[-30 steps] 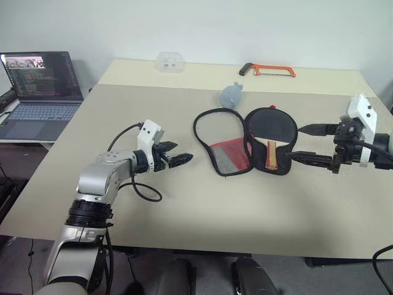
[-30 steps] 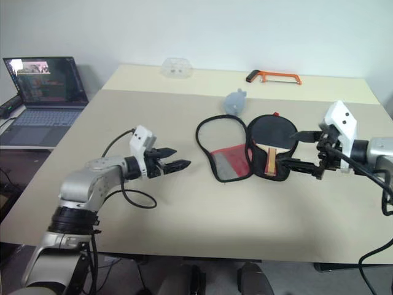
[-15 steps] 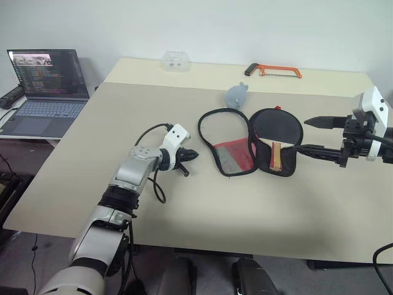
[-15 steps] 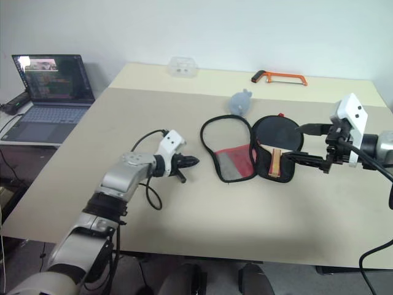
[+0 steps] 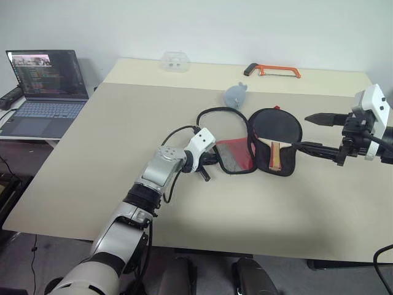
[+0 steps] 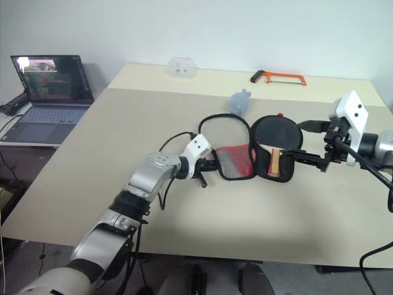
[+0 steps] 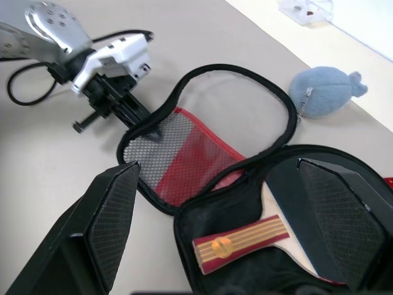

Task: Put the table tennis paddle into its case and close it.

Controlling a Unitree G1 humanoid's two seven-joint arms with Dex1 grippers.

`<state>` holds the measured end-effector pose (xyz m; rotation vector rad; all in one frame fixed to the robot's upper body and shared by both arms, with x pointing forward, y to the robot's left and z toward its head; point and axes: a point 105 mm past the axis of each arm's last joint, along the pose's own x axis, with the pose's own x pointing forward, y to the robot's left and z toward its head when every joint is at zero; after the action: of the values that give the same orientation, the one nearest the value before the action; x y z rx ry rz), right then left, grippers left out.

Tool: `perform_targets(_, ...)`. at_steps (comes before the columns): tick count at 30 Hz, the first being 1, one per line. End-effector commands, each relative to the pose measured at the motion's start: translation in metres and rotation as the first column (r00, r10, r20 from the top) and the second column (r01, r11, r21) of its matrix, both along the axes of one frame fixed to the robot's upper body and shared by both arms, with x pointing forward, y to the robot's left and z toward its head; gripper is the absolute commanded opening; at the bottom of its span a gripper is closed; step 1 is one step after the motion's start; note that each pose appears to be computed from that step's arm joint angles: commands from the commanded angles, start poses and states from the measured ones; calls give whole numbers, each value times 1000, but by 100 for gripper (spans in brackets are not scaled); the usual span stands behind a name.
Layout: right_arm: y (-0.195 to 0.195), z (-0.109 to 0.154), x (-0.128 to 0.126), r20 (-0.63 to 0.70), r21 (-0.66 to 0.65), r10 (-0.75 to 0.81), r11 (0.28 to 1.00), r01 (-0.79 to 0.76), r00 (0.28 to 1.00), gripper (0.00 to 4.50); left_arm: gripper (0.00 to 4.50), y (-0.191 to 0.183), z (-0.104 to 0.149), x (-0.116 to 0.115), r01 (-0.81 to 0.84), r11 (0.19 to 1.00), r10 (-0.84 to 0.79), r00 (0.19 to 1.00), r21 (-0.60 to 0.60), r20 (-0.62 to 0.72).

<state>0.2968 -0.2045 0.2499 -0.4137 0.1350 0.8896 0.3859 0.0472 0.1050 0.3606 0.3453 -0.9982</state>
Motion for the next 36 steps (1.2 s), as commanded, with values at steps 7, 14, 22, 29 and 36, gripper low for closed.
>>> perform_targets(7,-5,18,-2,82,5,-36,999,35,996,450,2,-12,26,8,-12,998,21,991,-65,131)
perform_targets(14,-19,26,-4,101,-2,-82,997,83,992,450,2,-39,50,0,56,984,-28,986,-167,166)
perform_targets(22,-33,33,-4,132,-22,-138,990,142,982,450,2,-75,67,-14,149,973,-100,960,-176,262)
perform_targets(29,-44,39,-2,164,-17,-186,981,191,969,450,2,-116,49,-19,173,979,-144,960,-106,241)
perform_targets(36,-50,42,-2,176,-14,-217,975,223,960,450,2,-150,25,-9,84,996,-83,962,7,260)
